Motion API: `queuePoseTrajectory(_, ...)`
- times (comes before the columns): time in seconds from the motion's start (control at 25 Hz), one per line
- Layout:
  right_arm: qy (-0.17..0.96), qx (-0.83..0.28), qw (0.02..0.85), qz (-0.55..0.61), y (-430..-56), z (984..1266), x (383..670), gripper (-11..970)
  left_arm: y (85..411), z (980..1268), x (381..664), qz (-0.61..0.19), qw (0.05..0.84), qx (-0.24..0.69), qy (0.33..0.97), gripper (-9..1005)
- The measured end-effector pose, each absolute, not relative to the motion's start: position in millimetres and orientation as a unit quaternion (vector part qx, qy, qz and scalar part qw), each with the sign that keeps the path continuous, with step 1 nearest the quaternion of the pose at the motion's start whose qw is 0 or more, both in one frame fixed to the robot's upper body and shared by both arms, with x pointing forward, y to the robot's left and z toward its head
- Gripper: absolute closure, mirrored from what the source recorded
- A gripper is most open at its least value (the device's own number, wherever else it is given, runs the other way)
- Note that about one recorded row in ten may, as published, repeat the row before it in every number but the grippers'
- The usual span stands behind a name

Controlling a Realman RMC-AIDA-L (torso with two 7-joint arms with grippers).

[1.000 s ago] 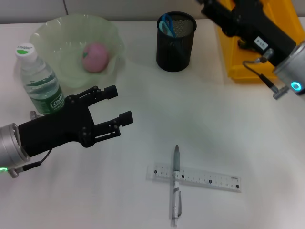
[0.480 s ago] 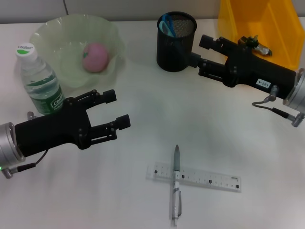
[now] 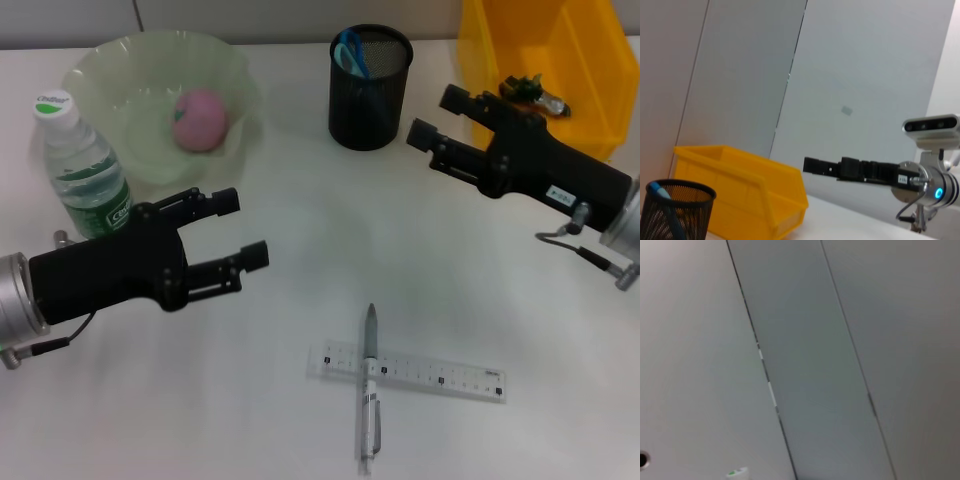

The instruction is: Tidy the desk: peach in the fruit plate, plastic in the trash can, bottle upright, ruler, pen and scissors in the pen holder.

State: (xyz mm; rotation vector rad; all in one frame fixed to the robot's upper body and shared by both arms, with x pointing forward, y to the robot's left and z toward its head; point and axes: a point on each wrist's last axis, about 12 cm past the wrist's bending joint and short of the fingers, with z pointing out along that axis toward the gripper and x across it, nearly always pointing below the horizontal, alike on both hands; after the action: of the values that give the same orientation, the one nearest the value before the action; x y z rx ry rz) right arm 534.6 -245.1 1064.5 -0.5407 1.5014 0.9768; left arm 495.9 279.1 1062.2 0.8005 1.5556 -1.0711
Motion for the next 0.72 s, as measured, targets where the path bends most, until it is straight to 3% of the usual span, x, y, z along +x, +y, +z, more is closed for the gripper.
queuePoseTrajectory(0.48, 0.629, -0.312, 0.528, 0.477, -250, 1070, 515, 168, 294, 1066, 490, -0.442, 0.473, 0.399, 0.65, 193)
queuePoseTrajectory(0.72, 0.656, -0.395, 0.414, 0.492, -243, 1084, 522, 168, 296, 1063, 487, -0.435, 0.452, 0.428, 0.651, 193)
